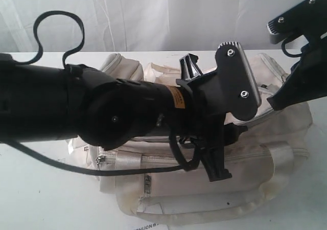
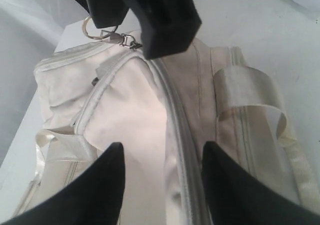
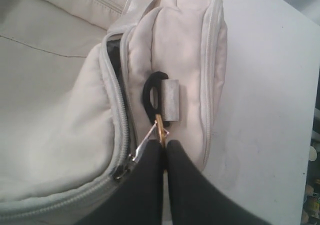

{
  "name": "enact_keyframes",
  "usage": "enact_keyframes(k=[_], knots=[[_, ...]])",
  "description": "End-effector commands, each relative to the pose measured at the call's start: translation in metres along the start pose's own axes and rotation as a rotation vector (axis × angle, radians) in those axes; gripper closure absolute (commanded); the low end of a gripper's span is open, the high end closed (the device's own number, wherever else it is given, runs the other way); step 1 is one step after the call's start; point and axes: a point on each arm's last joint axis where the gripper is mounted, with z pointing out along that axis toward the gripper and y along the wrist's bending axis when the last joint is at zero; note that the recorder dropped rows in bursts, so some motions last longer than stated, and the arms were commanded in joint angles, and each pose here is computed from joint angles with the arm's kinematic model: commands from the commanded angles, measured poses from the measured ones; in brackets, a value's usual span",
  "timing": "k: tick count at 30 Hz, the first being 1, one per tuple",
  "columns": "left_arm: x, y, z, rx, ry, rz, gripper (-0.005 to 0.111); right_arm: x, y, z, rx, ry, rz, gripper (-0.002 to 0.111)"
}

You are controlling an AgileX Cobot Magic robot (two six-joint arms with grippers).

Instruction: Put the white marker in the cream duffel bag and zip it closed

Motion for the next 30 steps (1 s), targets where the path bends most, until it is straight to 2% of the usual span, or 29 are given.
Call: enact_keyframes(k=[1, 11, 13, 17, 18, 22, 30], knots=[[-0.006, -0.001, 0.010, 0.023, 0.004, -0.057, 0.055, 0.000, -0.002, -0.001, 0.007, -0.015, 0.000, 0.108], [-0.004, -0.003, 0.024, 0.041, 0.027, -0.107, 0.056, -0.001, -0.003, -0.001, 0.007, -0.020, 0.000, 0.108], [-0.004, -0.003, 0.024, 0.041, 0.027, -0.107, 0.065, -0.001, -0.003, -0.001, 0.008, -0.024, 0.000, 0.108], [-0.004, -0.003, 0.024, 0.041, 0.027, -0.107, 0.103, -0.002, -0.003, -0.001, 0.008, -0.033, 0.000, 0.108], [-0.004, -0.003, 0.024, 0.041, 0.027, -0.107, 0.107, -0.002, -0.003, -0.001, 0.009, -0.036, 0.000, 0.108], [-0.004, -0.003, 0.024, 0.045, 0.031, -0.134, 0.107, -0.002, -0.003, -0.001, 0.009, -0.036, -0.027, 0.108], [-0.008, -0.018, 0.023, 0.108, 0.052, -0.112, 0.107, -0.004, -0.008, 0.003, 0.074, -0.045, -0.114, 0.108]])
